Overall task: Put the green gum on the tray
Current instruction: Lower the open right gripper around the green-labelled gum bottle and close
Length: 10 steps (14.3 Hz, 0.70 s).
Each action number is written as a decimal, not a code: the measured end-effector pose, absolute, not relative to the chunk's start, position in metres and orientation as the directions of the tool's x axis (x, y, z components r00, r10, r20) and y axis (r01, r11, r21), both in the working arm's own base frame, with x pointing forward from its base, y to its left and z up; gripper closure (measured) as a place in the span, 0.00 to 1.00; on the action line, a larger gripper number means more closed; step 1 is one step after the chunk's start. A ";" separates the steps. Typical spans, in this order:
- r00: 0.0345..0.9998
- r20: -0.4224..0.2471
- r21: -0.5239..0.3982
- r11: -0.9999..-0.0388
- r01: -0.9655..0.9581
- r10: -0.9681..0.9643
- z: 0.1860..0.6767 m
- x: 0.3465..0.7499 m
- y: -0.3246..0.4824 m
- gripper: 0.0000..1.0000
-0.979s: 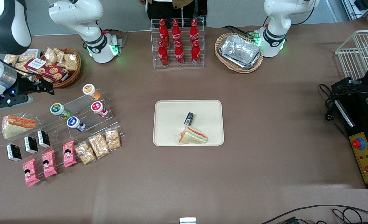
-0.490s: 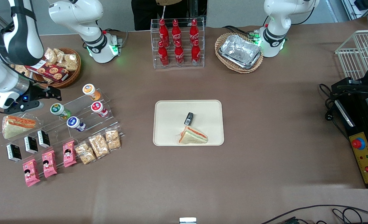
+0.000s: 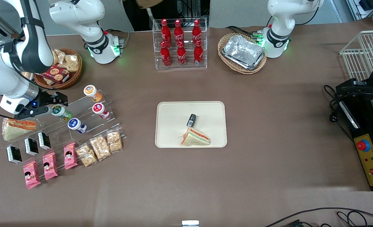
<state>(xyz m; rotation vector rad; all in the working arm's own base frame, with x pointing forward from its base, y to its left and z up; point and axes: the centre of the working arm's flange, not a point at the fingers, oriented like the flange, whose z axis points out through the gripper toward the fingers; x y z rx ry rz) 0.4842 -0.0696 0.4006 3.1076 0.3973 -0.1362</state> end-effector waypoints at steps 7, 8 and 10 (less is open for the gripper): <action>0.958 -0.094 -0.001 -0.962 0.272 0.271 0.383 0.490 -0.072 0.01; 0.958 -0.096 -0.001 -0.962 0.272 0.271 0.382 0.490 -0.072 0.01; 0.957 -0.099 -0.001 -0.962 0.273 0.272 0.380 0.490 -0.072 0.02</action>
